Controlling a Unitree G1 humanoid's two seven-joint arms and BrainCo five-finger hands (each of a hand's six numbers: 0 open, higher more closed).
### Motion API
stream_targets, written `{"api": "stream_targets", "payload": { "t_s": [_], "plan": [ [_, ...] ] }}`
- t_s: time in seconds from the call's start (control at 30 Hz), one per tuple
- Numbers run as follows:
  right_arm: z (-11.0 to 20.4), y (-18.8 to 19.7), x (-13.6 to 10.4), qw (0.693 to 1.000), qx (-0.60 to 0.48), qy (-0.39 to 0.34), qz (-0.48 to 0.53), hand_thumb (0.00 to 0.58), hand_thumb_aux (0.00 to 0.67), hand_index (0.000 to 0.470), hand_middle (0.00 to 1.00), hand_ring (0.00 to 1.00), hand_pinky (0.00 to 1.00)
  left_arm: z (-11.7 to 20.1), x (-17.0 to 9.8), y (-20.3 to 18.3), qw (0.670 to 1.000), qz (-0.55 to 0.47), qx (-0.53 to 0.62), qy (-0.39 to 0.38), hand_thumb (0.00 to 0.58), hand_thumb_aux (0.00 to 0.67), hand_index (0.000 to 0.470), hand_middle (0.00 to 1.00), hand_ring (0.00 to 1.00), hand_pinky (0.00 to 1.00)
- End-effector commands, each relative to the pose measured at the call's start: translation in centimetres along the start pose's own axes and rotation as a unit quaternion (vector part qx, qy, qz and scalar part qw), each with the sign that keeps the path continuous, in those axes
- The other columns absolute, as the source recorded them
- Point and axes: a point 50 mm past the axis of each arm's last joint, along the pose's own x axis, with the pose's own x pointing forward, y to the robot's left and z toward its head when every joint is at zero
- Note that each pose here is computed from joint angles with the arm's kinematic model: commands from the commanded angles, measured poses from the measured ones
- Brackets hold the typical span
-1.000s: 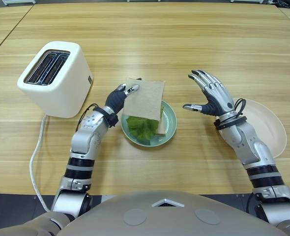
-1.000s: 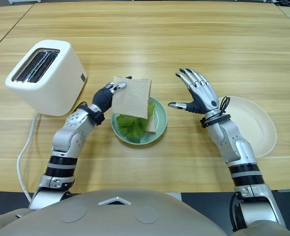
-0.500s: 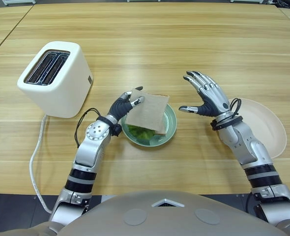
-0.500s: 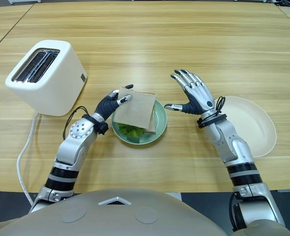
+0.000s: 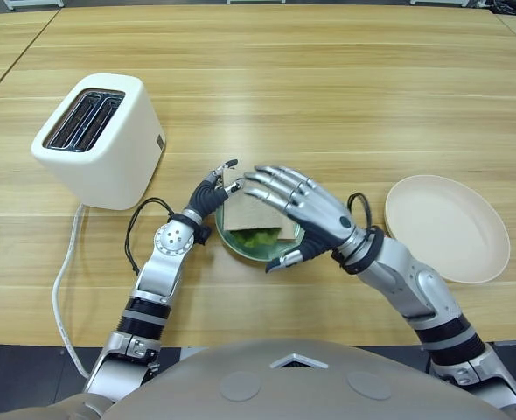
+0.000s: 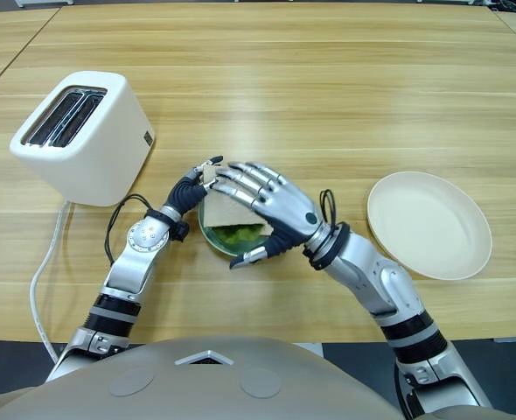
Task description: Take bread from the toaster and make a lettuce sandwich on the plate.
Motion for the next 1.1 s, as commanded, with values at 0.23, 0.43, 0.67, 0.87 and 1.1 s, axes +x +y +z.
{"api": "stream_targets", "payload": {
  "t_s": [0.23,0.43,0.67,0.87,1.1],
  "plan": [
    [-1.8,4.6,-1.3,0.986,-0.041,0.042,0.157,0.0,0.0,0.0,0.0,0.0,0.0,-1.3,0.2,-0.7,0.999,-0.022,0.04,0.024,0.58,0.67,0.47,0.0,0.0,0.0],
    [-2.8,6.7,-2.7,0.965,-0.052,0.074,0.245,0.0,0.0,0.0,0.0,0.0,0.0,-1.3,0.5,-0.6,0.998,-0.022,0.048,0.023,0.58,0.67,0.47,0.0,0.0,0.0],
    [-2.7,8.2,-4.1,0.944,-0.021,0.085,0.318,0.0,0.0,0.0,0.0,0.0,0.0,0.2,0.7,1.5,0.997,0.041,0.07,-0.02,0.0,0.0,0.0,0.0,0.0,0.0],
    [-3.4,8.0,-4.2,0.949,-0.008,0.096,0.301,0.0,0.0,0.0,0.0,0.0,0.0,3.0,-0.3,4.0,0.983,0.115,0.096,-0.109,0.0,0.0,0.0,0.0,0.0,0.0],
    [-4.3,1.2,-1.0,0.991,0.09,0.095,-0.004,0.534,0.481,0.337,0.68,0.68,0.68,3.9,-1.8,4.1,0.979,0.091,0.079,-0.163,0.0,0.0,0.0,0.04,0.04,0.04]
  ]
}}
